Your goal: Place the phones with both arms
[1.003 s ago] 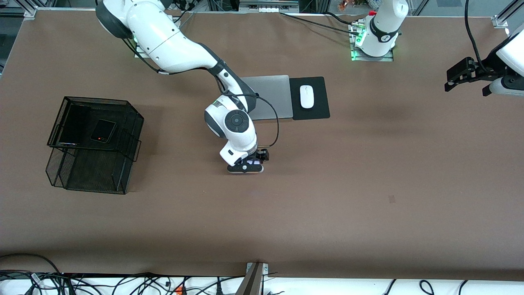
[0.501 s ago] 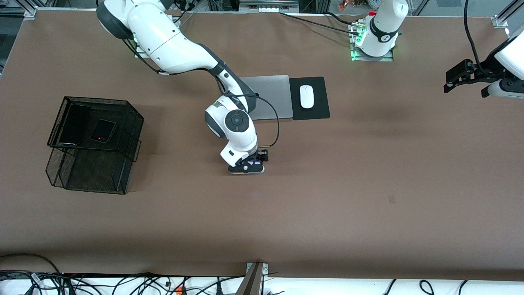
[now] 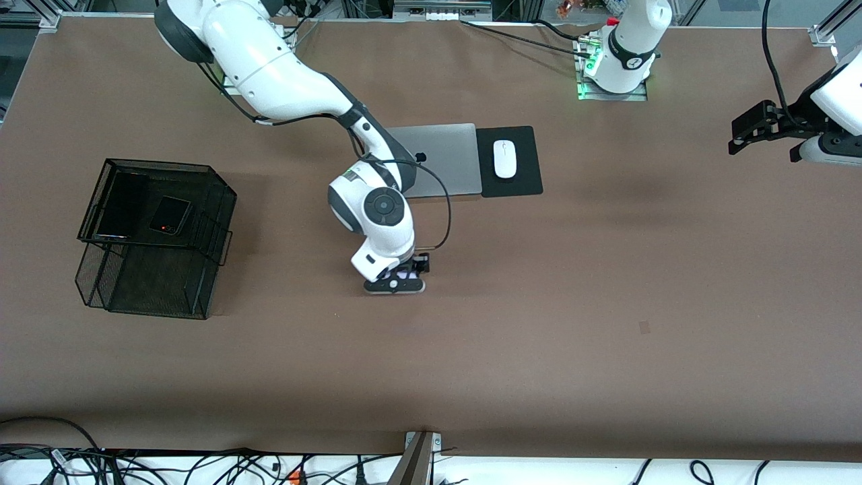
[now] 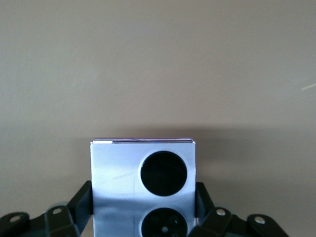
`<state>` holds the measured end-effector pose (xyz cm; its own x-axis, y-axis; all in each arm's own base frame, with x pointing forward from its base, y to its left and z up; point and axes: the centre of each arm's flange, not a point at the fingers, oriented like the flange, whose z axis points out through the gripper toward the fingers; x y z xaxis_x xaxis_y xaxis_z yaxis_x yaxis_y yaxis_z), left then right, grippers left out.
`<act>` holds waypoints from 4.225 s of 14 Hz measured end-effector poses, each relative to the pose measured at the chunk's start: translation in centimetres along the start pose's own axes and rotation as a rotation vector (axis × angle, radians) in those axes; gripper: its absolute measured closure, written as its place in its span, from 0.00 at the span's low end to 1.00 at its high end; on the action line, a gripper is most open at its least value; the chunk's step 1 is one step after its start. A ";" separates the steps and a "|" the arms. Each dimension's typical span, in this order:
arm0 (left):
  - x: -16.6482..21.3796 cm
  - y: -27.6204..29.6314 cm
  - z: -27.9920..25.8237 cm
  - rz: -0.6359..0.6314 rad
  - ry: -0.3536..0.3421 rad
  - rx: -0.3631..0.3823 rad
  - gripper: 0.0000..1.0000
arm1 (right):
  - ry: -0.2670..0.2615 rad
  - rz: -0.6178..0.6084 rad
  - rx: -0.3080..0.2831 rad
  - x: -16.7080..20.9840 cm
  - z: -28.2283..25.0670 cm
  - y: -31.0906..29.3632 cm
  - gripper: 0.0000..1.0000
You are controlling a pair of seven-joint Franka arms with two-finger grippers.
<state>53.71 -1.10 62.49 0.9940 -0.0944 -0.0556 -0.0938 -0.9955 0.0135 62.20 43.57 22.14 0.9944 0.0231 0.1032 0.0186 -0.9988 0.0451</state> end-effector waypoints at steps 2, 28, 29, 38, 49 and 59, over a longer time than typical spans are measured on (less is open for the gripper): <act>0.0 -0.1 0.0 -0.001 0.000 0.000 0.00 | -0.014 -0.001 -0.047 3.0 -5.4 4.6 0.15; 0.1 -0.1 0.1 -0.001 -0.003 -0.001 0.00 | -0.286 -0.001 -0.094 5.1 -1.6 52.6 0.15; 0.1 -0.1 0.2 -0.001 -0.004 -0.001 0.00 | -0.290 0.005 -0.087 5.0 -1.1 52.7 0.15; 0.1 -0.1 0.2 -0.001 -0.005 -0.001 0.00 | -0.215 0.029 -0.079 7.4 -5.2 53.1 0.00; 0.2 -0.1 0.4 -0.001 -0.008 -0.001 0.00 | -0.266 -0.009 0.052 6.3 -26.2 46.0 0.00; 0.3 -0.1 0.4 -0.002 -0.009 -0.001 0.00 | -0.278 0.030 0.006 3.1 -31.7 41.4 0.00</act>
<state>54.00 -1.04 62.03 0.9936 -0.0929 -0.0645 -0.0922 -0.9956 0.0142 62.75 3.70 55.81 0.9848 -0.0187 -0.1727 -0.0119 -0.9991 0.0404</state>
